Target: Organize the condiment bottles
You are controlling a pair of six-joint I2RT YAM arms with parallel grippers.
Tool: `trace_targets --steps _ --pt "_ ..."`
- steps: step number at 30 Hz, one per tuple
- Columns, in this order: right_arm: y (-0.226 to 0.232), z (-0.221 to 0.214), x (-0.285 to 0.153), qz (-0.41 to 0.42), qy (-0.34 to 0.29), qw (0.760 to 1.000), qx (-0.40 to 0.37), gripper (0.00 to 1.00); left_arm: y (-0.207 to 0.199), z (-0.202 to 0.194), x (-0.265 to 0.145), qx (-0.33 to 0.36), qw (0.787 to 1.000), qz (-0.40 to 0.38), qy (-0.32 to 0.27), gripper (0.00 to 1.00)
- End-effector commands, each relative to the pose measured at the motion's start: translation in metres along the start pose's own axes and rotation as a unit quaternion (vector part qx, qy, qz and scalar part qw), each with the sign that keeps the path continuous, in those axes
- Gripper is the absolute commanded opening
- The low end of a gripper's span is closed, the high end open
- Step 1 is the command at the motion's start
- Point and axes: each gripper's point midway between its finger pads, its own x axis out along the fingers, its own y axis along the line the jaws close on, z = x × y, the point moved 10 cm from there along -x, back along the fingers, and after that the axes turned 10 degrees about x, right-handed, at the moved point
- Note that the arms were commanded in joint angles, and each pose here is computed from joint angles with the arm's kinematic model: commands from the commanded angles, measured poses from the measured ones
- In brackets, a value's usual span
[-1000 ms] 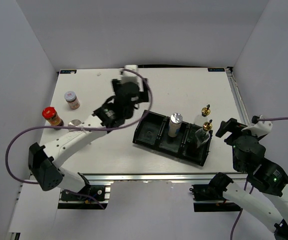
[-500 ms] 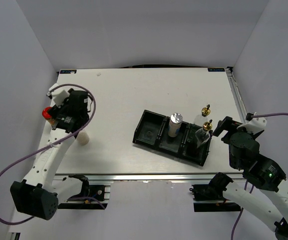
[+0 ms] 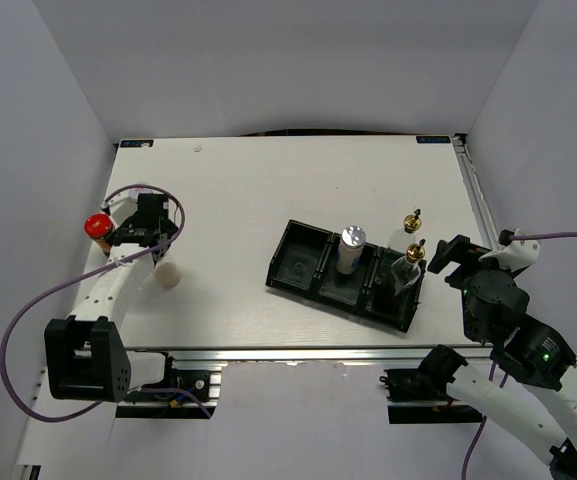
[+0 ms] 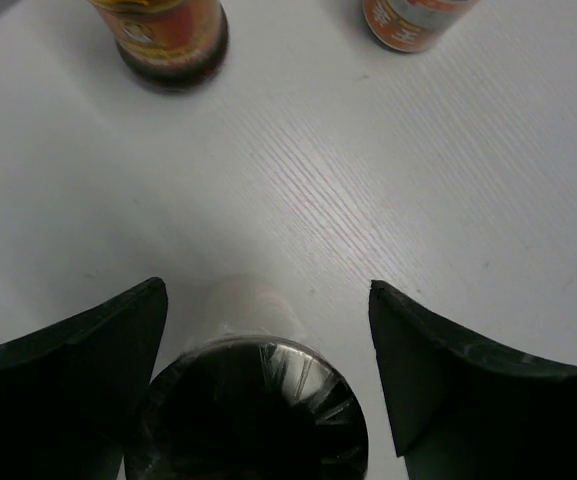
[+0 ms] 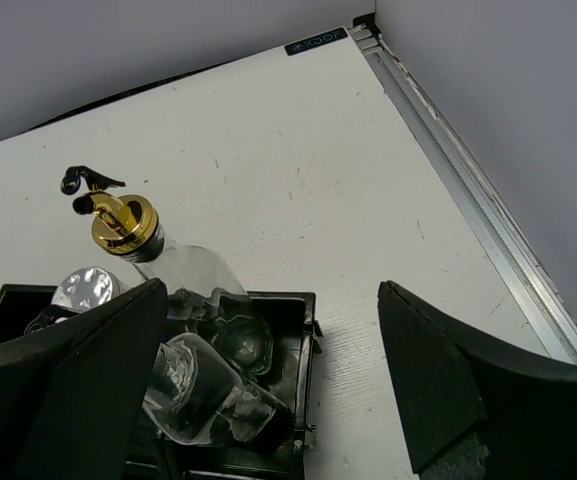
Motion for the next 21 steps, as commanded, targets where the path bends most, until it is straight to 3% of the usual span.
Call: trace_targets --steps 1,3,5,6,10,15,19,21 --pt "0.003 0.003 0.002 0.0 -0.012 1.0 0.012 0.89 -0.015 -0.008 0.005 -0.009 0.998 -0.062 0.029 0.88" --pt "0.004 0.003 0.002 -0.002 -0.012 1.0 0.01 0.89 -0.015 -0.009 0.005 -0.007 0.997 -0.063 0.033 0.7" --pt "0.005 0.002 0.003 -0.002 -0.011 1.0 0.009 0.89 -0.015 -0.008 0.003 -0.008 0.997 -0.072 0.035 0.37" --pt "0.005 0.002 0.003 -0.003 -0.012 1.0 0.009 0.89 -0.016 -0.008 0.0 -0.008 0.996 -0.079 0.036 0.31" --pt "0.005 0.002 0.003 -0.005 -0.011 1.0 0.006 0.9 -0.022 0.002 -0.018 -0.008 0.994 -0.11 0.017 0.18" --pt "0.005 0.002 0.004 -0.005 -0.012 1.0 0.008 0.89 -0.062 0.012 -0.067 0.037 0.977 -0.211 -0.025 0.03" --pt "0.006 0.001 0.004 0.004 -0.01 1.0 0.002 0.9 -0.098 0.028 -0.119 0.082 0.935 -0.337 -0.079 0.0" --pt "0.007 0.001 0.004 0.013 -0.009 1.0 0.002 0.89 -0.115 0.03 -0.146 0.096 0.898 -0.421 -0.084 0.0"
